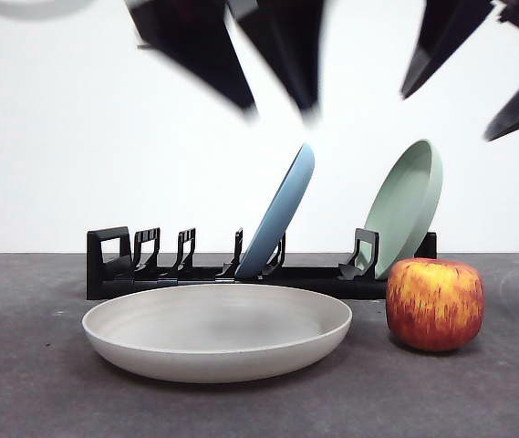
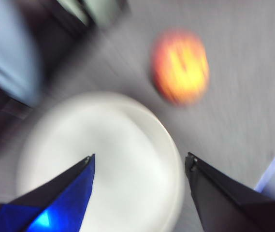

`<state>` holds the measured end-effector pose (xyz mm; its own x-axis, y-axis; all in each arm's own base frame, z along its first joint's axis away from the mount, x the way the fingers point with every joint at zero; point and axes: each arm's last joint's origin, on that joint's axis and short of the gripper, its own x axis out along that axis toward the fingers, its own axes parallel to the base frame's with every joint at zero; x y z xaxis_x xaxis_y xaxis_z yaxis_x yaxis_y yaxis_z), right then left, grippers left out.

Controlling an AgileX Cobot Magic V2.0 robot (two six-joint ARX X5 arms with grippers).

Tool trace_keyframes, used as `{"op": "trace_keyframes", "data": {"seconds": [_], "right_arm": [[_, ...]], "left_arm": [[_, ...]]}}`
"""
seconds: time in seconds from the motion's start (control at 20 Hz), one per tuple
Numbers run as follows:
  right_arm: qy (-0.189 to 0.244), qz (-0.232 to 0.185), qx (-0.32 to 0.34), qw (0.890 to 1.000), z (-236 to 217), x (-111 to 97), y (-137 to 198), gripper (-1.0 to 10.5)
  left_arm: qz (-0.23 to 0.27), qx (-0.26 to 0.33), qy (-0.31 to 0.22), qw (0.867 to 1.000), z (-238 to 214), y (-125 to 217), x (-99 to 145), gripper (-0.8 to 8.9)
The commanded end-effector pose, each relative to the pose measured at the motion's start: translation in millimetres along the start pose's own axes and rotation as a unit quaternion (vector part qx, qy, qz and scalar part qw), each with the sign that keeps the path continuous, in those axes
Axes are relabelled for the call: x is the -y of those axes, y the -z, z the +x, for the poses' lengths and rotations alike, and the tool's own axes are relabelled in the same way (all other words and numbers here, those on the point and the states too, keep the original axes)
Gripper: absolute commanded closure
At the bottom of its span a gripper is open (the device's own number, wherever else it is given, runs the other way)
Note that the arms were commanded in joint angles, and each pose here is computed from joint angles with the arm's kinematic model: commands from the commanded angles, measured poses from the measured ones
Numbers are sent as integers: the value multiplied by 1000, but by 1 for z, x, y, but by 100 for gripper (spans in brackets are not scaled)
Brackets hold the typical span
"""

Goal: Take the yellow plate from the plate rack,put the plate on the table,take the apple from the table,put the apple in the plate

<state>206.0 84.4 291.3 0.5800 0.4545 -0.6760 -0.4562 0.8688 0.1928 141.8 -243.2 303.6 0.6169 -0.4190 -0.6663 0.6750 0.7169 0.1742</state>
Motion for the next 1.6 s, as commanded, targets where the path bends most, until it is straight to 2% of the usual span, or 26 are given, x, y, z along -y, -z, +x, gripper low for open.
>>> {"op": "trace_keyframes", "data": {"seconds": [0.05,0.15,0.3,0.45,0.6,0.8,0.85,0.9,0.95,1.0,1.15,1.3,1.4,1.45,1.6], "right_arm": [[15,-26,-31,999,19,-11,1,402],[27,-43,-67,996,40,-17,5,402],[48,-56,-118,990,76,-17,13,403],[66,-54,-164,983,107,-11,23,407],[77,-51,-208,974,129,-5,34,411],[79,-46,-233,968,141,-3,42,430],[80,-43,-234,968,141,-3,42,526],[80,-43,-234,968,141,-3,42,670],[80,-44,-234,968,141,-3,42,865],[80,-44,-235,968,141,-3,42,974],[80,-42,-233,968,136,-4,37,955],[73,-37,-208,975,121,-17,19,955],[37,-44,-175,983,109,-30,-2,955],[2,-49,-159,986,105,-40,-13,955],[-44,-77,-121,989,97,-69,-37,958]], "left_arm": [[-41,87,-32,995,-52,-5,-21,498],[-73,152,-62,984,-94,-2,-39,499],[-117,224,-105,962,-144,12,-62,499],[-144,259,-128,947,-176,28,-76,499],[-157,268,-153,938,-192,42,-85,499],[-156,260,-169,938,-195,48,-88,499],[-153,255,-171,939,-195,49,-88,499],[-151,251,-172,941,-194,49,-88,499],[-149,248,-172,942,-194,50,-87,499],[-149,248,-172,942,-194,50,-87,499],[-149,248,-172,942,-194,50,-87,499],[-149,248,-172,942,-194,50,-87,499],[-149,248,-172,942,-194,50,-87,499],[-149,248,-172,942,-194,50,-87,499],[-149,248,-172,942,-194,50,-87,499]]}}
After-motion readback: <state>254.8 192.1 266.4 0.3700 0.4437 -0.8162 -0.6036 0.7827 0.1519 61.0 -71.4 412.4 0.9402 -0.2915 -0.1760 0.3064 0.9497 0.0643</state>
